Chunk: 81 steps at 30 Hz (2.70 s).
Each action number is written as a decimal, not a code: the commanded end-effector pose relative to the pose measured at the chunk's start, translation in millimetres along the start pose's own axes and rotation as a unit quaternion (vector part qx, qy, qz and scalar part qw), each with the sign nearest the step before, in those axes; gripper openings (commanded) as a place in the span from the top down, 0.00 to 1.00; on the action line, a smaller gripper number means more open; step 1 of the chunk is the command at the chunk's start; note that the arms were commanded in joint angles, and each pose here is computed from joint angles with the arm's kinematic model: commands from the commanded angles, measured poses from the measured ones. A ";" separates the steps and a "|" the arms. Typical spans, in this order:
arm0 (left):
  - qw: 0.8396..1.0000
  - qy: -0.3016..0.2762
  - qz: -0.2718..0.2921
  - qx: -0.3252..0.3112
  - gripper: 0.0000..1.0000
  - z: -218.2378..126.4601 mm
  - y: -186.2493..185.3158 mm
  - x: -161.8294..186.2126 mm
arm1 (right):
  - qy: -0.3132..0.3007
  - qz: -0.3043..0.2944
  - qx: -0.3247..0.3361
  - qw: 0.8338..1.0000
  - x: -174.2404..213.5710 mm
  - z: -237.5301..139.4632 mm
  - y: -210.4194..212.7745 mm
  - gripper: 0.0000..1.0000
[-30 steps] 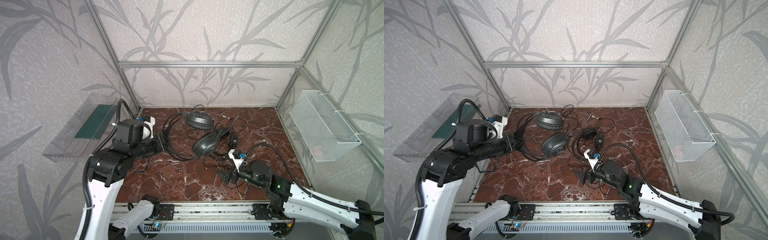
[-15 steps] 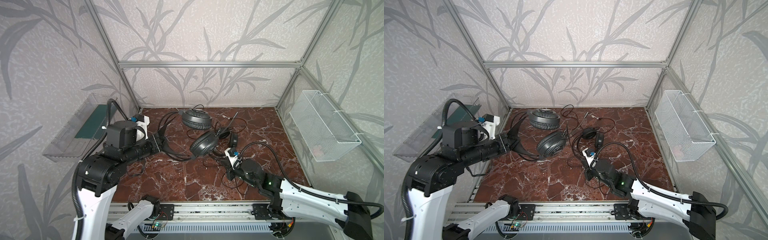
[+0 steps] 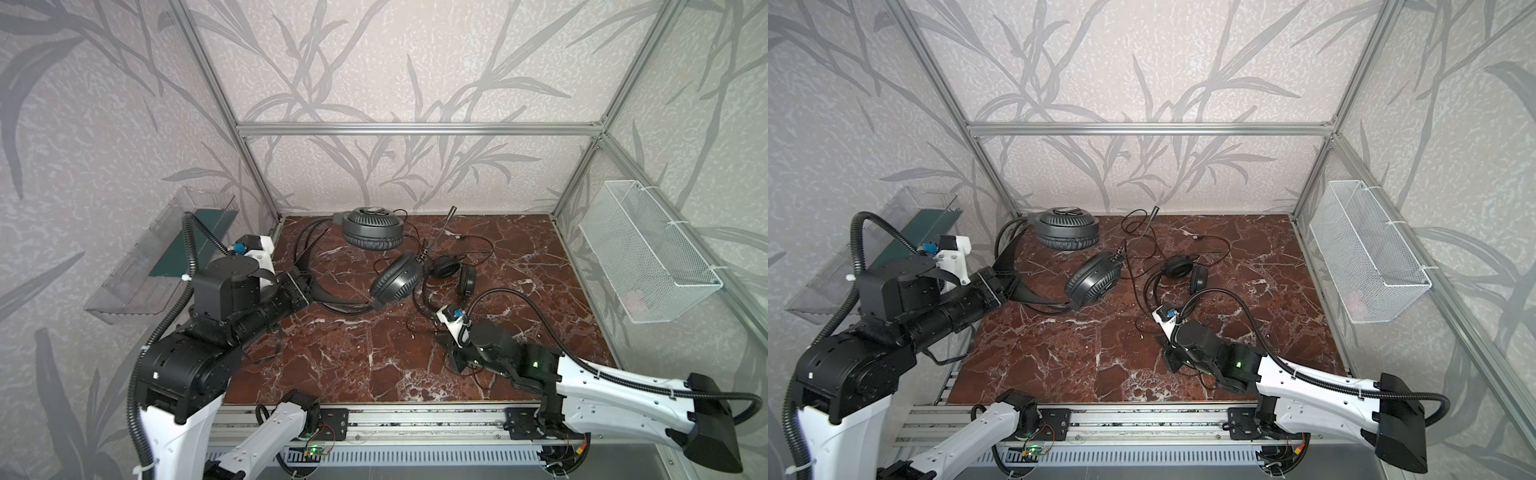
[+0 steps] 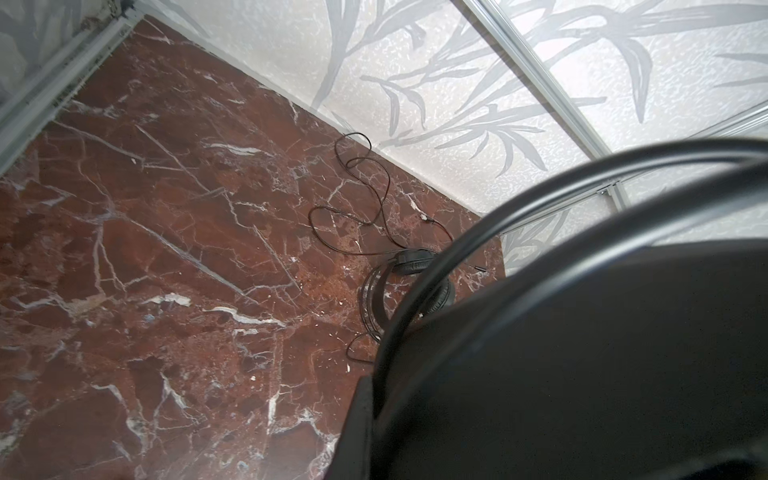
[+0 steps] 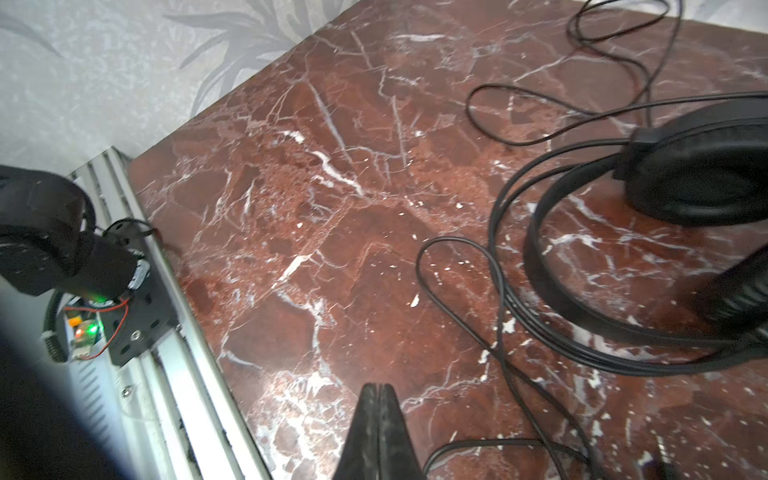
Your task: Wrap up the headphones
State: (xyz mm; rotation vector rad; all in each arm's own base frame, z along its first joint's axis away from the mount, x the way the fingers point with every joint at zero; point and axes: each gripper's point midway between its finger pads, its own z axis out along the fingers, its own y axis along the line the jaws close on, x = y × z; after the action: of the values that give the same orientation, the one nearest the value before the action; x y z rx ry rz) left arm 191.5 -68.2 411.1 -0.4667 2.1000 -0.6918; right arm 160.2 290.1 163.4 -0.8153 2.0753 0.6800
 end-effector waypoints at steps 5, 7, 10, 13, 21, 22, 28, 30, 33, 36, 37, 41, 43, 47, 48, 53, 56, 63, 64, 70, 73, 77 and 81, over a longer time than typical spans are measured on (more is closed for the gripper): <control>0.996 0.012 -0.069 0.056 1.00 22.4 -26.1 -5.8 | 0.067 -0.039 0.018 0.997 11.6 11.6 16.7 1.00; 0.996 0.024 -0.072 0.041 1.00 28.9 -20.4 -1.3 | 0.081 -0.060 0.032 0.994 11.8 14.4 21.7 1.00; 0.996 0.040 -0.074 0.024 1.00 38.6 -13.1 5.3 | 0.101 -0.108 0.060 0.987 12.8 17.3 29.5 1.00; 0.995 0.064 -0.075 0.007 1.00 51.0 -6.0 14.4 | 0.118 -0.152 0.072 0.979 12.6 18.8 42.4 1.00; 0.992 0.116 -0.040 -0.036 1.00 71.4 9.3 31.0 | 0.138 -0.244 0.078 0.957 5.4 18.6 70.5 1.00; 0.991 0.124 -0.036 -0.040 1.00 73.4 11.4 33.8 | 0.139 -0.251 0.081 0.954 4.6 18.3 71.5 1.00; 0.986 0.157 -0.039 -0.030 1.00 78.3 12.9 49.6 | 0.123 -0.260 0.124 0.950 -1.2 16.1 57.3 1.00; 0.989 0.140 -0.032 -0.023 1.00 75.0 12.3 45.5 | 0.109 -0.260 0.132 0.950 -4.1 14.7 53.4 1.00; 0.992 0.120 -0.017 -0.025 1.00 68.7 11.5 36.3 | 0.084 -0.253 0.146 0.953 -7.4 14.0 44.5 1.00; 0.993 0.110 -0.020 -0.039 1.00 62.3 14.2 27.5 | 0.079 -0.223 0.146 0.961 -6.6 14.2 33.3 1.00; 0.994 0.104 -0.027 -0.037 1.00 59.3 14.1 23.2 | 0.080 -0.210 0.141 0.964 -5.1 14.3 30.0 1.00; 0.996 0.078 -0.045 -0.028 1.00 44.9 8.2 8.4 | 0.078 -0.167 0.104 0.977 8.0 17.9 24.7 1.00; 0.995 0.084 -0.052 -0.008 1.00 43.9 -1.5 7.4 | 0.077 -0.154 0.092 0.981 15.3 19.2 22.7 1.00; 0.990 0.109 -0.080 0.035 1.00 46.6 -19.9 10.7 | 0.074 -0.130 0.091 0.984 24.8 20.1 12.7 0.99; 0.989 0.113 -0.084 0.042 1.00 47.0 -22.8 11.4 | 0.073 -0.126 0.089 0.985 26.4 20.2 11.5 0.98; 0.986 0.129 -0.093 0.054 1.00 49.2 -28.6 14.5 | 0.055 -0.092 0.053 0.993 32.9 17.8 6.7 0.85; 0.985 0.135 -0.103 0.038 1.00 51.2 -22.5 17.9 | 0.041 -0.075 0.036 0.996 38.9 16.1 4.0 0.77; 0.982 0.146 -0.113 0.048 1.00 54.0 -26.2 20.6 | 0.030 -0.044 0.021 0.998 54.4 18.1 -6.6 0.70; 0.981 0.147 -0.114 0.047 1.00 54.7 -26.1 20.7 | 0.025 -0.042 0.017 0.999 54.4 18.0 -6.3 0.68; 0.978 0.157 -0.124 0.052 1.00 53.7 -29.4 23.5 | -0.044 -0.020 -0.018 0.999 41.2 3.5 -5.0 0.49; 0.977 0.160 -0.124 0.062 1.00 49.6 -34.3 25.2 | -0.078 -0.001 -0.014 0.997 35.5 -4.6 -16.0 0.45; 0.979 0.157 -0.119 0.057 1.00 44.8 -33.4 25.6 | -0.098 0.028 -0.010 0.995 36.8 -5.1 -30.2 0.41; 0.982 0.149 -0.109 0.050 1.00 40.1 -32.1 23.2 | -0.109 0.015 0.011 0.994 35.5 -9.0 -38.1 0.39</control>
State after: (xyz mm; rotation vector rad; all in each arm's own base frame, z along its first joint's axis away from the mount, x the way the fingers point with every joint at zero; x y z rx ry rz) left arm 218.2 -116.5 367.8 -0.6233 2.3901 -0.9905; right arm 162.6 246.8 114.7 -0.7013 1.9655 0.7049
